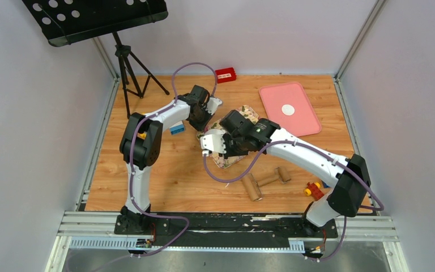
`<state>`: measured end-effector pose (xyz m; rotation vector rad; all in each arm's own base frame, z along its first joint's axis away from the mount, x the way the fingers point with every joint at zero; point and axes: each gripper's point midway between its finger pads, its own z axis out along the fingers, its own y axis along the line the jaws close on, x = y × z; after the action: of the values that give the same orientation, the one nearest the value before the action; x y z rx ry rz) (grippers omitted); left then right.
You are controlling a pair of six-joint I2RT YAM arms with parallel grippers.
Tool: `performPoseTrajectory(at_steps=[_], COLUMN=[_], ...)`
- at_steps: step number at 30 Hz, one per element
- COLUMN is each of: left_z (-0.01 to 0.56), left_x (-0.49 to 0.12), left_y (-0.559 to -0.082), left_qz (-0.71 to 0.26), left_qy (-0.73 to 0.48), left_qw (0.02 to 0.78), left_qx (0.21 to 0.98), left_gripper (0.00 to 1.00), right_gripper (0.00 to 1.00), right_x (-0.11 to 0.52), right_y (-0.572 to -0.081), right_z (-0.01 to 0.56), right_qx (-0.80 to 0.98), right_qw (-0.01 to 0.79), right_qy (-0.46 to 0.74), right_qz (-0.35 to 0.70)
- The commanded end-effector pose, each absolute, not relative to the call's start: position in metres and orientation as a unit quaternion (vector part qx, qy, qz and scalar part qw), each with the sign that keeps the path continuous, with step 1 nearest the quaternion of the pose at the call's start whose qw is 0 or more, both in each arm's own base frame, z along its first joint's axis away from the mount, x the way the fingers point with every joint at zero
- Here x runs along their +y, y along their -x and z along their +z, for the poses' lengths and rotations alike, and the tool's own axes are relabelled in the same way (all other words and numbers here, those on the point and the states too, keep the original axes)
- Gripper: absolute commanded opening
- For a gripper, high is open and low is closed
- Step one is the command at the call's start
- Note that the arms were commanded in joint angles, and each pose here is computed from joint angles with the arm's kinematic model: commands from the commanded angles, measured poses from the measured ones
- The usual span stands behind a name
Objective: Roll out the dumpling wrappers from the dough
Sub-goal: Remove the dumpling wrapper from the work surface.
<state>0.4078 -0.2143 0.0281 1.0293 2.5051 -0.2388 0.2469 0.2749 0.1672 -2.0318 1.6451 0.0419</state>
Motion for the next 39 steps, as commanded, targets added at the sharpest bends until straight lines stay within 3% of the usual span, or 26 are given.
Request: performPoseTrajectory(at_steps=[1,22,30,39], left_z=[0.039,0.037,0.036,0.040], left_x=[-0.218,-0.219,-0.218,-0.219], left_y=[-0.416,-0.413,-0.412,-0.413], left_qz=[-0.085,-0.092,-0.091,-0.092], left_qy=[-0.361,-0.361,-0.364,-0.364], left_qw=[0.235,0.231,0.231,0.233], left_qx=[0.898,0.899,0.898,0.897], left_gripper=[0.13,0.13,0.13,0.13], right_gripper=[0.00,0.00,0.00,0.00], right_x=[0.283,0.343,0.322,0.276], right_y=[-0.222,-0.227,-0.228,-0.224], right_z=[0.183,0.204,0.247,0.225], right_qx=[0.604,0.575,0.566,0.580], right_qw=[0.255,0.324,0.345,0.298], right_qy=[0.753,0.747,0.747,0.758], right_qz=[0.061,0.073,0.038,-0.007])
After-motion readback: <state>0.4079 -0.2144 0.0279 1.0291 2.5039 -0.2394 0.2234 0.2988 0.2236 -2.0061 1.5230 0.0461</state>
